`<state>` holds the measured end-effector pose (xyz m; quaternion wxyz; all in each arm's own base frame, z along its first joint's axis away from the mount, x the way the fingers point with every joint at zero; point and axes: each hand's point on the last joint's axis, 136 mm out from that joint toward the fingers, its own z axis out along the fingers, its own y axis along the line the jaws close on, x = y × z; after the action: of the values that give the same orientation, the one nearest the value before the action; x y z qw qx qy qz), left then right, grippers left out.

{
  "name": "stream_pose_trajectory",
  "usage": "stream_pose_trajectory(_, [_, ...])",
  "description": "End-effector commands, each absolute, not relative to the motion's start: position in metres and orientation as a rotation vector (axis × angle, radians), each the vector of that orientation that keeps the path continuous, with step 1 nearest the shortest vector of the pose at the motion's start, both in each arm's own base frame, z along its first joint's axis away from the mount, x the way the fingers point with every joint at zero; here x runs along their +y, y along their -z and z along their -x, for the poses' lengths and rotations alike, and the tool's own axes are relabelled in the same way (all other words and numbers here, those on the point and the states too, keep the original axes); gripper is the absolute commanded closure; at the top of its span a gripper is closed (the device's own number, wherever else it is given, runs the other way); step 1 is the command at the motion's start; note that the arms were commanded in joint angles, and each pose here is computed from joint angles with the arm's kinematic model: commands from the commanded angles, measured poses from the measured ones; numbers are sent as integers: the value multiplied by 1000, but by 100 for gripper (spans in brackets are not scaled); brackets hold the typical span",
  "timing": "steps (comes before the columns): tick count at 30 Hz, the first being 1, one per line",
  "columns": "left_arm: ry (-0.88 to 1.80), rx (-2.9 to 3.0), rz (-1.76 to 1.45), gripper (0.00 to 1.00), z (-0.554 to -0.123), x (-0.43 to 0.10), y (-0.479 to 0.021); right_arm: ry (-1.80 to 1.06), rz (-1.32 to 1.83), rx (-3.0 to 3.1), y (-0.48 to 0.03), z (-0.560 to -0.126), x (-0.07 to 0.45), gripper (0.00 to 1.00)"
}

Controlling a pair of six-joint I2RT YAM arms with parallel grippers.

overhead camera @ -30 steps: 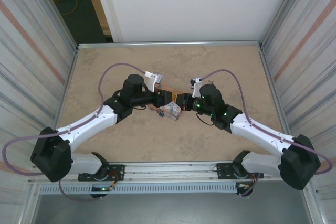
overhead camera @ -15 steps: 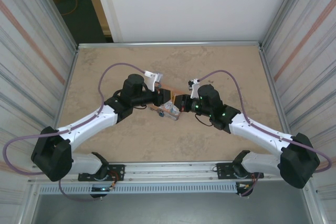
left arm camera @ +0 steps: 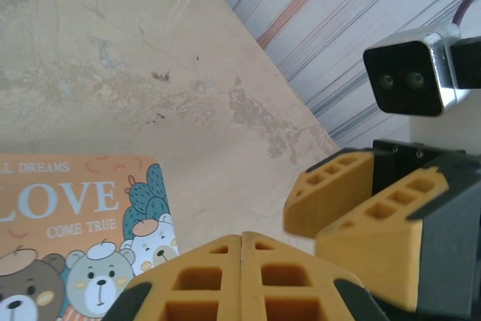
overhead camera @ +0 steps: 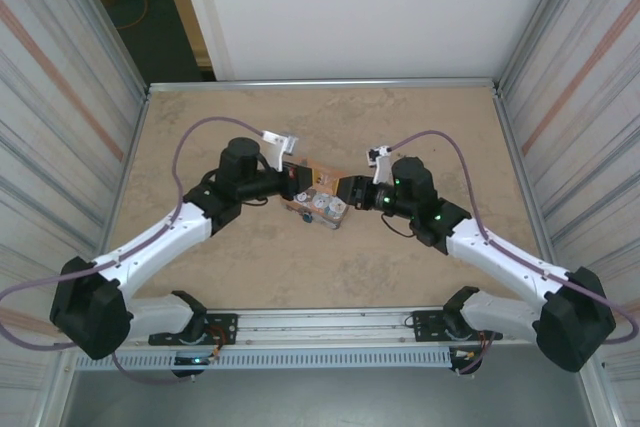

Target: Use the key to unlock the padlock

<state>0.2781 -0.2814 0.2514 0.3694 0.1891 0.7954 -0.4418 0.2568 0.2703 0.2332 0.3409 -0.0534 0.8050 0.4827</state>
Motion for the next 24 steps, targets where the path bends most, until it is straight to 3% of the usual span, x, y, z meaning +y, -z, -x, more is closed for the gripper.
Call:
stream_pose_trajectory(1, [1177,1992,-630,100,-260,-276,-276,-1374,281,2025,-247,-238,272,62])
stream_pose_trajectory(5, [1200,1989,-732,100,-244,-273,-281,-1471,412,1919,-271,-225,284,53])
stream_pose_trajectory(9, [1247,1970,-788,100,-234,-276,-288,-1506,513,1879,-281,-218,302,50])
stream_pose_trajectory(24, [1270,1948,-794,100,-235,-278,-292,-1528,575,1904,-272,-219,329,65])
